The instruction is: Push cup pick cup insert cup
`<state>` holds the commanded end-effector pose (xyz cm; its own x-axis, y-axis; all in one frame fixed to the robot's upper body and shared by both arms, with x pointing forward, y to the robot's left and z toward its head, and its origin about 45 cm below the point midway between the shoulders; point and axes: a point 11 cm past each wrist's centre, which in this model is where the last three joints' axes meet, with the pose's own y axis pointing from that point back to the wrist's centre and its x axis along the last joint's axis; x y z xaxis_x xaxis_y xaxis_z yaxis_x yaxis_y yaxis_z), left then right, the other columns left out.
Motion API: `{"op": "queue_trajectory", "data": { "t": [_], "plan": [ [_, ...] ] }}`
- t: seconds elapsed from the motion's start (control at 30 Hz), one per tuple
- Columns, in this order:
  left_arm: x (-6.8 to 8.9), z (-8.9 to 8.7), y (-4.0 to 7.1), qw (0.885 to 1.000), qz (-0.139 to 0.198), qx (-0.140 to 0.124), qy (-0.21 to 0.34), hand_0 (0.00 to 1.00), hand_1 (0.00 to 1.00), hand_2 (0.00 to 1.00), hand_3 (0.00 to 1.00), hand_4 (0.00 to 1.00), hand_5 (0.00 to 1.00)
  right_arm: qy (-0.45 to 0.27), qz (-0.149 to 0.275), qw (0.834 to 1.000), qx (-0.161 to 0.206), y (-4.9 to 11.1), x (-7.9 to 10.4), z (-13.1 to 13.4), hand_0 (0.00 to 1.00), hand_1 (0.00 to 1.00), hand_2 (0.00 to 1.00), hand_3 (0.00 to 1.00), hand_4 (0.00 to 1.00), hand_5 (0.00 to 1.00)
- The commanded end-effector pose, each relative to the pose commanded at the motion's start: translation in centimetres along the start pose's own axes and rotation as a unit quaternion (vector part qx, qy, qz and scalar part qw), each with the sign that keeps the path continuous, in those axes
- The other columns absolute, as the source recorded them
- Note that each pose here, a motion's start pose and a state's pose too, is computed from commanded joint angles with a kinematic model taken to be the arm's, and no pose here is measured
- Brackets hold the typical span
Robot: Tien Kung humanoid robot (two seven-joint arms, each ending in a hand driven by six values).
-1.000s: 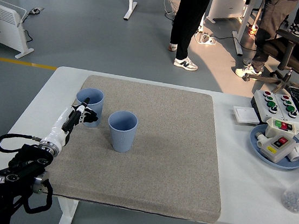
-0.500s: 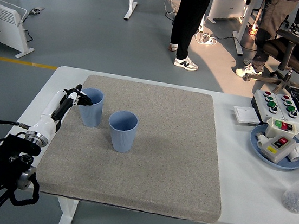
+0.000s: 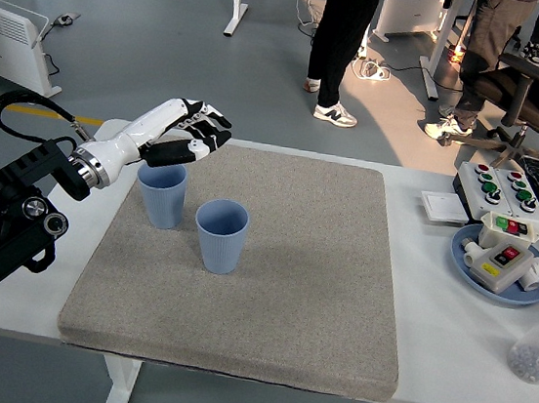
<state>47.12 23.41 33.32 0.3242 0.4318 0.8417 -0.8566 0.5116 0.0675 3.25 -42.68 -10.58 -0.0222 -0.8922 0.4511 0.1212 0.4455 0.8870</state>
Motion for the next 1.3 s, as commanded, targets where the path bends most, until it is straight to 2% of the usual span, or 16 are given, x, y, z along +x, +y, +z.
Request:
{"op": "queue_trajectory", "data": {
  "t": [0.07,0.13,0.17,0.27,0.43,0.53,0.57,0.73,0.77,0.93,0.97,1.13,1.17,1.3],
  "plan": [
    [-0.7,0.7,-0.7,0.997,-0.054,0.005,-0.059,0.875,0.917,0.973,0.945,0.954,0.545,-0.001,0.0,1.0,0.0,0.0,0.0,0.0,0.529,0.505,0.55,0.55,0.103,0.819],
    [-1.7,1.2,-1.6,0.987,-0.108,0.015,-0.12,0.875,0.917,0.973,0.945,0.954,0.545,-0.002,0.0,1.0,0.001,0.0,0.0,-0.1,0.529,0.505,0.55,0.55,0.103,0.819],
    [-2.0,1.2,-1.8,0.981,-0.123,0.02,-0.146,0.918,0.953,0.998,0.998,0.97,0.454,-0.002,0.0,1.0,0.0,0.0,0.0,-0.1,0.529,0.505,0.55,0.551,0.104,0.818],
    [-3.4,1.1,-2.6,0.964,-0.168,0.039,-0.2,0.918,0.953,0.998,0.998,0.97,0.454,-0.001,0.0,1.0,0.001,0.0,-0.1,-0.1,0.529,0.505,0.55,0.551,0.104,0.818],
    [-4.9,0.5,-3.2,0.946,-0.216,0.065,-0.234,0.918,0.953,0.998,0.998,0.978,0.435,0.001,0.001,1.0,0.001,0.0,0.0,-0.2,0.529,0.505,0.55,0.551,0.104,0.817],
    [-5.0,0.3,-3.4,0.944,-0.22,0.07,-0.237,0.918,0.953,0.998,0.998,0.978,0.435,0.001,0.002,1.0,0.001,0.0,0.1,-0.2,0.529,0.505,0.55,0.551,0.104,0.817],
    [-5.0,0.2,-3.4,0.944,-0.22,0.072,-0.237,0.896,0.933,0.998,0.977,0.938,0.343,0.001,0.002,1.0,0.001,0.0,0.1,-0.2,0.529,0.505,0.55,0.551,0.104,0.814],
    [-4.9,-0.1,-3.7,0.943,-0.219,0.078,-0.237,0.896,0.933,0.998,0.977,0.938,0.343,0.002,0.002,1.0,0.002,0.1,0.1,-0.3,0.529,0.505,0.55,0.551,0.104,0.814],
    [-4.9,-0.3,-3.7,0.943,-0.219,0.081,-0.237,0.796,0.853,0.914,0.895,0.85,0.191,0.002,0.002,1.0,0.002,0.1,0.1,-0.3,0.529,0.505,0.55,0.552,0.105,0.814],
    [-5.1,-0.9,-3.9,0.943,-0.221,0.088,-0.233,0.796,0.853,0.914,0.895,0.85,0.191,0.004,0.003,1.0,0.002,0.1,0.1,-0.3,0.529,0.505,0.55,0.552,0.105,0.814],
    [-5.2,-1.0,-3.9,0.943,-0.222,0.088,-0.232,0.732,0.785,0.835,0.837,0.805,0.155,0.004,0.003,1.0,0.002,0.1,0.1,-0.3,0.529,0.505,0.55,0.552,0.106,0.811],
    [-5.5,-1.4,-3.8,0.942,-0.222,0.091,-0.235,0.732,0.785,0.835,0.837,0.805,0.155,0.004,0.003,1.0,0.002,0.1,0.2,-0.3,0.529,0.505,0.55,0.552,0.106,0.811],
    [-5.5,-1.5,-3.8,0.942,-0.22,0.091,-0.236,0.607,0.69,0.743,0.717,0.714,0.073,0.005,0.003,1.0,0.002,0.1,0.2,-0.4,0.529,0.505,0.55,0.552,0.109,0.807],
    [-5.4,-1.5,-3.9,0.943,-0.216,0.09,-0.238,0.607,0.69,0.743,0.717,0.714,0.073,0.004,0.003,1.0,0.002,0.1,0.2,-0.4,0.529,0.505,0.55,0.552,0.109,0.807]
  ]
}}
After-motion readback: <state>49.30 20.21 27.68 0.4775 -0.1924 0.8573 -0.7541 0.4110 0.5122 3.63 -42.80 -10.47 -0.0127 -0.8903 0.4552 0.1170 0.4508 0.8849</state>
